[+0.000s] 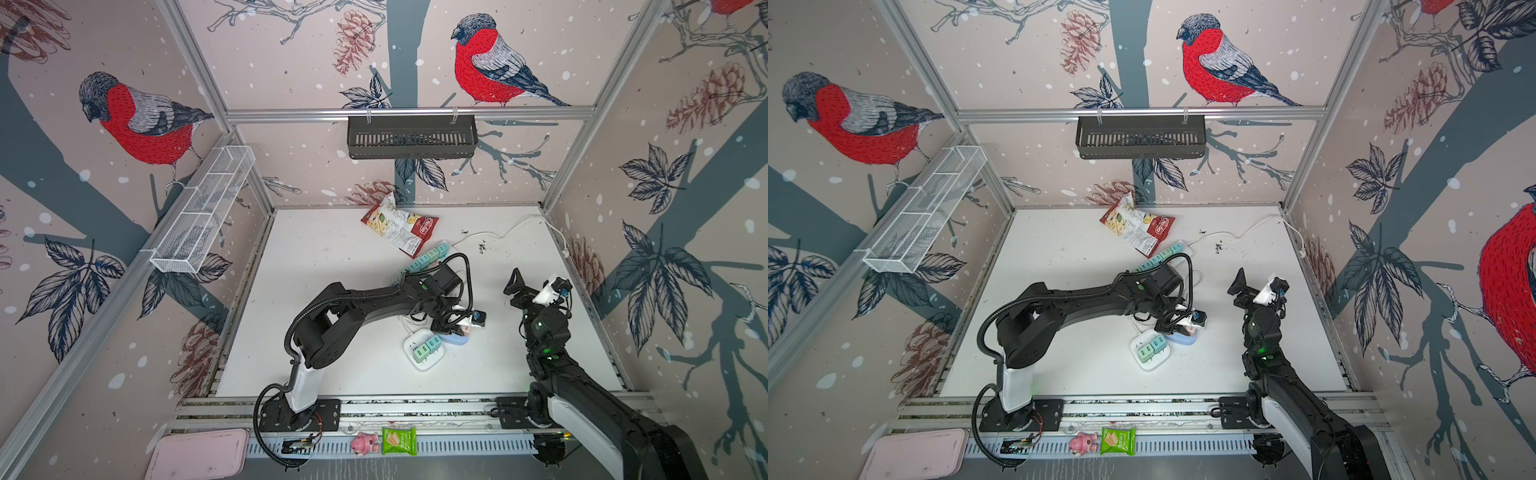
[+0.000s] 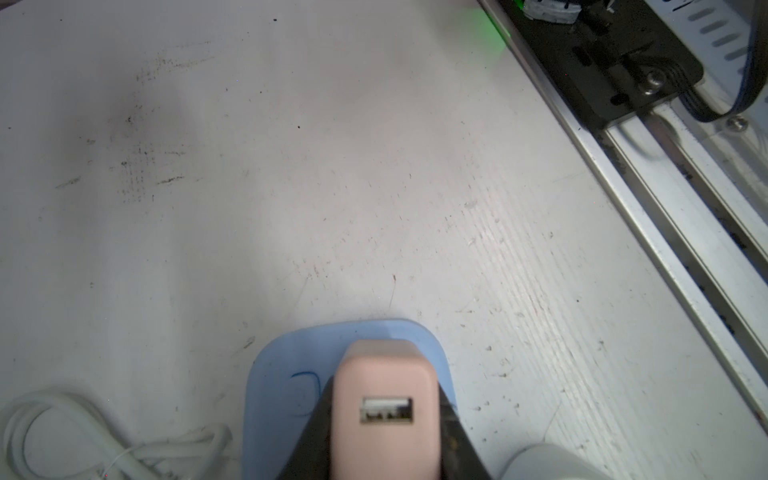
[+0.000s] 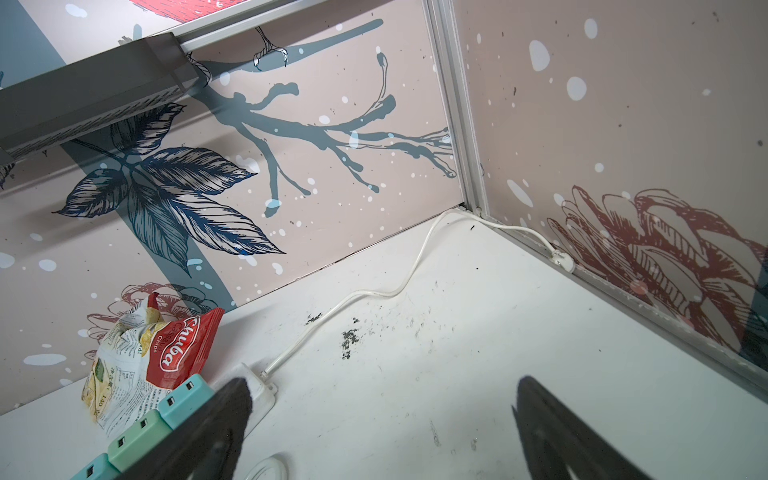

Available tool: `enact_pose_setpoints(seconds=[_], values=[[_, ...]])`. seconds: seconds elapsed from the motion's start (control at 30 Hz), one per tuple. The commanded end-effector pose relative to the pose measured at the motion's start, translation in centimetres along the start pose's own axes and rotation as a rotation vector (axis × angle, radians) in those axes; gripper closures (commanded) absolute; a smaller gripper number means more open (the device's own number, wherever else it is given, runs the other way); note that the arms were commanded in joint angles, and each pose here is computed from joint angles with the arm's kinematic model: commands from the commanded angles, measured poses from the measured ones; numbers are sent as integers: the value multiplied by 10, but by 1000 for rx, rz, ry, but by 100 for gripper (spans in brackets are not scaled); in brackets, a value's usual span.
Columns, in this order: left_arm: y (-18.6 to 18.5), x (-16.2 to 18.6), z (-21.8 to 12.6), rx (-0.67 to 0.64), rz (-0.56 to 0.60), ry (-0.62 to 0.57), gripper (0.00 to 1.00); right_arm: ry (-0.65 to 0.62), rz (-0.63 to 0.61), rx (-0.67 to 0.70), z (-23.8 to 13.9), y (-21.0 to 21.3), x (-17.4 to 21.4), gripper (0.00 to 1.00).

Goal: Insert the plug
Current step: 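Press the pink adapter down into the blue socket cube with the left gripper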

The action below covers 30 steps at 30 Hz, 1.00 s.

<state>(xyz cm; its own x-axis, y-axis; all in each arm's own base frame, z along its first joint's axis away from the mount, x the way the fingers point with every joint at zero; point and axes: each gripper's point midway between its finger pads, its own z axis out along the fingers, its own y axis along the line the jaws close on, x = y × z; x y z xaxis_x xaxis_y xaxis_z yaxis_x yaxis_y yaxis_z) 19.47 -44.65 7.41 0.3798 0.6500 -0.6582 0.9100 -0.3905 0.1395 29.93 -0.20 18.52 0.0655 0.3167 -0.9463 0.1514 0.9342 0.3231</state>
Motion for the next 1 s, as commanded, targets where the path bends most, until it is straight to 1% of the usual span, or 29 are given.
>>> enact_pose_setpoints(seconds=[0.0,0.2,0.4,0.97], values=[[-10,24,6,49,-46,80,100,-11,21,-12,0,2,-3,0],[-9,28,8,63,-74,93,100,-11,22,-13,0,2,-3,0],[-5,34,8,57,-143,127,100,-12,23,-12,0,2,-3,0],[-7,28,-1,31,-149,110,100,-10,25,-13,0,1,-3,0]])
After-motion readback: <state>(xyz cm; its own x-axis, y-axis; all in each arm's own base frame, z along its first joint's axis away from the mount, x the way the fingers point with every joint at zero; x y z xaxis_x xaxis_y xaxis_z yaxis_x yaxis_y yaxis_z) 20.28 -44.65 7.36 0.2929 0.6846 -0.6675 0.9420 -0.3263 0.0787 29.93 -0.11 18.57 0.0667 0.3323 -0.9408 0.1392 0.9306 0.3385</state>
